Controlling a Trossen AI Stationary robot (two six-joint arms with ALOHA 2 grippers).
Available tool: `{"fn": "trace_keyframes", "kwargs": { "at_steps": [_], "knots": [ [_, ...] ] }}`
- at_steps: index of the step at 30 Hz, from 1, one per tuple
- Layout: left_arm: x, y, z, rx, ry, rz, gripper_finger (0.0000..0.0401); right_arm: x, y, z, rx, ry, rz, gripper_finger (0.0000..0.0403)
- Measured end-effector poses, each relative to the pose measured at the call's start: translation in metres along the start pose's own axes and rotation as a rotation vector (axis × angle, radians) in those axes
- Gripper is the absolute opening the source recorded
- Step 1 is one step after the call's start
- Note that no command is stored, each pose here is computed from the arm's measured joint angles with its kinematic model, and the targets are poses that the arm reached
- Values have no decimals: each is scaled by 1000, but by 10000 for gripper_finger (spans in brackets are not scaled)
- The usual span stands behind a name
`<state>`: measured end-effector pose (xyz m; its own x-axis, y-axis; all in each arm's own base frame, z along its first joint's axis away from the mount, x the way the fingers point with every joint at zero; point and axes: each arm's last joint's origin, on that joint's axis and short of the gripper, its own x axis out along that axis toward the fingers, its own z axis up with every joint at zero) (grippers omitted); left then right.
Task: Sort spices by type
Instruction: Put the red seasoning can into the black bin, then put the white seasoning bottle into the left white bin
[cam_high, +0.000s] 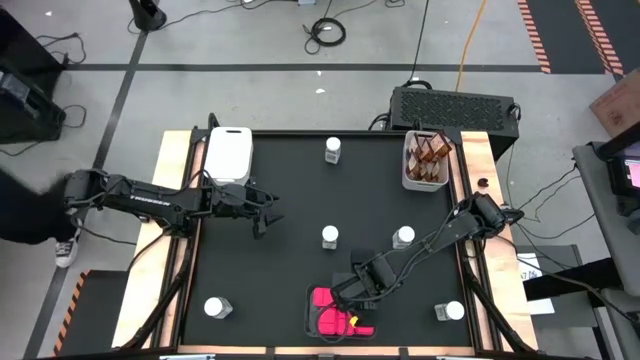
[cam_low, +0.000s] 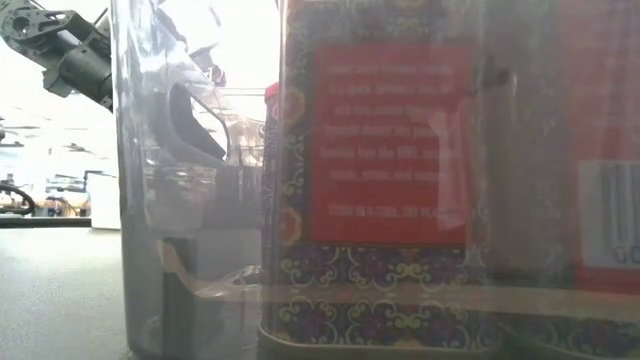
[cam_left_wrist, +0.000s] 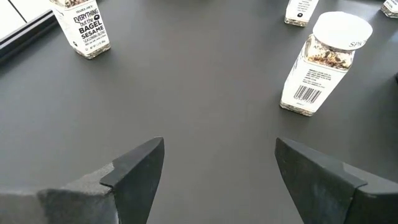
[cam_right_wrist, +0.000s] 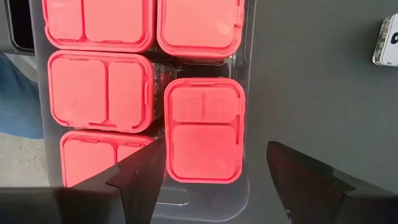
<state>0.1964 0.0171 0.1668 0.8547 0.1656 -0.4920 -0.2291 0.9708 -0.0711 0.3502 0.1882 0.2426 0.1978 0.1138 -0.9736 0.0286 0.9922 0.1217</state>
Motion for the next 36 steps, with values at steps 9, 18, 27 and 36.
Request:
{"fn": "trace_keyframes", "kwargs": {
  "at_steps": [9,18,27,36],
  "knots": [
    [0,0,0,0,0,0,311,-9,1,4,-22,-15,10,274],
    [0,-1,2,-6,-16,-27,311,-51,-14,27,-53,-118,-27,274],
    [-3,-10,37,-36,-91,-193,311,-79,-44,26,-241,-182,-163,274],
    [-12,-16,77,-113,-121,-256,311,-85,-103,-25,-334,-395,-184,262]
  ]
}}
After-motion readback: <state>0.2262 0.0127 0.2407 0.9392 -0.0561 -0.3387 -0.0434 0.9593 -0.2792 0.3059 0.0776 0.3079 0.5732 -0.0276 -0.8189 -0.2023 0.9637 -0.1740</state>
